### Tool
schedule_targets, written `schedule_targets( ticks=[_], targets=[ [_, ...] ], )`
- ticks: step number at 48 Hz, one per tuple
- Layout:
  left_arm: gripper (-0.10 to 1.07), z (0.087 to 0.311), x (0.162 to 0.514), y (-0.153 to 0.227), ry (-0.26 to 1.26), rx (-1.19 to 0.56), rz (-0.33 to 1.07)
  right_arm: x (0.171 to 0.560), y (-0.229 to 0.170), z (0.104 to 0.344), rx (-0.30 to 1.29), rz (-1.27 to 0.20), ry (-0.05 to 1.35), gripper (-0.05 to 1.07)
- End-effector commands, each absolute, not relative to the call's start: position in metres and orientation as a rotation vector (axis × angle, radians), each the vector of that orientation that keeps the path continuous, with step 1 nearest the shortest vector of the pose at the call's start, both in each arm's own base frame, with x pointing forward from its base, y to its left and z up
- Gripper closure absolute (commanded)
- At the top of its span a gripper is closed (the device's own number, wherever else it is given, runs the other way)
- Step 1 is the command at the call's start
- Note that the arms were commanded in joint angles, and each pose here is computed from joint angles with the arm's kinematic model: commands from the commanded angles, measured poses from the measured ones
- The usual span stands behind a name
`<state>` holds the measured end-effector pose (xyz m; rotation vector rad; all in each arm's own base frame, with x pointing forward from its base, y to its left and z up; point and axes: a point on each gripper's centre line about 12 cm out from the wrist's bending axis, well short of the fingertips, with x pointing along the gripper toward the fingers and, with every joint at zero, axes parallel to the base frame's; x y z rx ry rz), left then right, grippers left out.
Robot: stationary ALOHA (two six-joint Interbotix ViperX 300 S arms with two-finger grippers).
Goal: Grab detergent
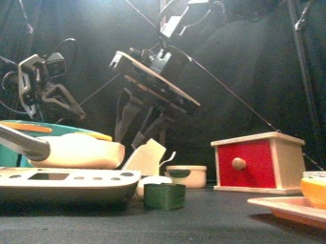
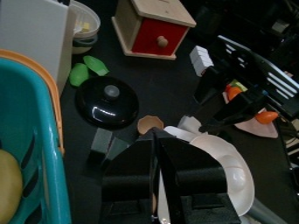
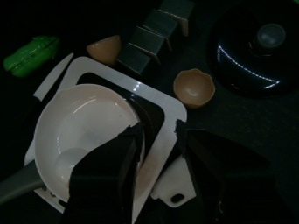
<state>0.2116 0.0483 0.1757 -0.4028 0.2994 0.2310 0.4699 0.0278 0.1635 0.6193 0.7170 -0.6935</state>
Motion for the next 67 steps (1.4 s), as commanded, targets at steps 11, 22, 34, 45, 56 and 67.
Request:
schedule_targets(
  ticks=[11, 22, 34, 45, 56, 67],
  targets=[
    [0.55, 0.180, 0.214, 0.049, 0.286, -0.400, 0.227, 0.441, 0.031, 0.166, 0.715, -0.718, 0.766, 0.26],
    [0.55, 0.179, 0.213, 0.049, 0.289, -0.401, 0.229, 0.433, 0.041, 0.157, 0.724, -0.699, 0.798, 0.26],
    [0.55, 0.179, 0.213, 0.049, 0.289, -0.401, 0.229, 0.437, 0.045, 0.151, 0.744, -0.658, 0.796, 0.14],
    [0.55, 0.178, 0.213, 0.049, 0.290, -0.401, 0.229, 0.438, 0.042, 0.147, 0.747, -0.678, 0.803, 0.05],
    [0.55, 0.178, 0.213, 0.049, 0.292, -0.402, 0.231, 0.442, 0.035, 0.134, 0.742, -0.706, 0.819, 0.05],
    [0.55, 0.178, 0.213, 0.049, 0.292, -0.402, 0.231, 0.448, 0.027, 0.134, 0.740, -0.716, 0.807, 0.05]
  ],
)
